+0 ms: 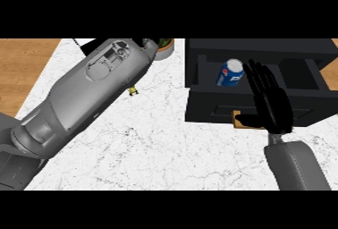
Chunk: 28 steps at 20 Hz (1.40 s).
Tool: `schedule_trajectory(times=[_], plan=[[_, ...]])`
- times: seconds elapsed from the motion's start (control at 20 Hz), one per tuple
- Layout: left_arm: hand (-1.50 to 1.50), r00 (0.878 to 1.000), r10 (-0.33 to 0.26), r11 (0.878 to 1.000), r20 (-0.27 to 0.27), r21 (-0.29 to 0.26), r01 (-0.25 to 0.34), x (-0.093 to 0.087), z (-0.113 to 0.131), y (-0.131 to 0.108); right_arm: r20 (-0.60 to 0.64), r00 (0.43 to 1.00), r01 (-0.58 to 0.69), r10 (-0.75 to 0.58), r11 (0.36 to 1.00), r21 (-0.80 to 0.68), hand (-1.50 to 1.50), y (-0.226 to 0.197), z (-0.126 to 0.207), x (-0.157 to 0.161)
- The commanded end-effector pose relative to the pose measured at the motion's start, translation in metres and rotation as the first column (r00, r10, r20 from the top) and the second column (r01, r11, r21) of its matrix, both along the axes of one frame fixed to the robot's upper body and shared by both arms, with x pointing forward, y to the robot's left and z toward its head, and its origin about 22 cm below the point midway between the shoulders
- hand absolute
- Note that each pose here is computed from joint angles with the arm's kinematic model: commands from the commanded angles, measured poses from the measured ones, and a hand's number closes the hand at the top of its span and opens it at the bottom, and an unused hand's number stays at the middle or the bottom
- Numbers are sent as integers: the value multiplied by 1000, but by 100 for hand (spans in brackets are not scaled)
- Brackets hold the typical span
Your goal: Pick up the can, place it into the drawer and close the drawer
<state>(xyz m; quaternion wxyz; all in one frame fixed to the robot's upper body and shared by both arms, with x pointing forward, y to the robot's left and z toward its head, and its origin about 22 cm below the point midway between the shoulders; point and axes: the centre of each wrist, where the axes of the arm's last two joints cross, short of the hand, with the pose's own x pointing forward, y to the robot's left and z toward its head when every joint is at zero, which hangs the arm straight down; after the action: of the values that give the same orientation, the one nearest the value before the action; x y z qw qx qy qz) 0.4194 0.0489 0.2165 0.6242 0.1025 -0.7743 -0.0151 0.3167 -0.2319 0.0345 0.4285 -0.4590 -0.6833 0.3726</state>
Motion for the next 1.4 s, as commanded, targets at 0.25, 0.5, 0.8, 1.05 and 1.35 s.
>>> schedule_trajectory(times=[0.25,0.5,0.8,1.05,1.35], plan=[[-150,1000,-22,1000,-8,9,22,-17,14,18,-42,997,69,-72,995,-72,-150,-11,-43,28],[-150,1000,1,1000,-25,18,-1,-15,8,49,32,994,108,-107,993,-53,-150,-7,-46,47],[-150,999,11,1000,-50,12,-11,-34,-11,65,73,992,106,-102,993,-44,-150,8,-33,82],[-150,998,-13,1000,-57,5,14,-42,-19,67,115,983,152,-146,987,-43,-150,20,-18,101],[-150,998,-18,999,-59,28,19,-53,-35,91,145,980,148,-140,988,-44,-150,12,17,123]])
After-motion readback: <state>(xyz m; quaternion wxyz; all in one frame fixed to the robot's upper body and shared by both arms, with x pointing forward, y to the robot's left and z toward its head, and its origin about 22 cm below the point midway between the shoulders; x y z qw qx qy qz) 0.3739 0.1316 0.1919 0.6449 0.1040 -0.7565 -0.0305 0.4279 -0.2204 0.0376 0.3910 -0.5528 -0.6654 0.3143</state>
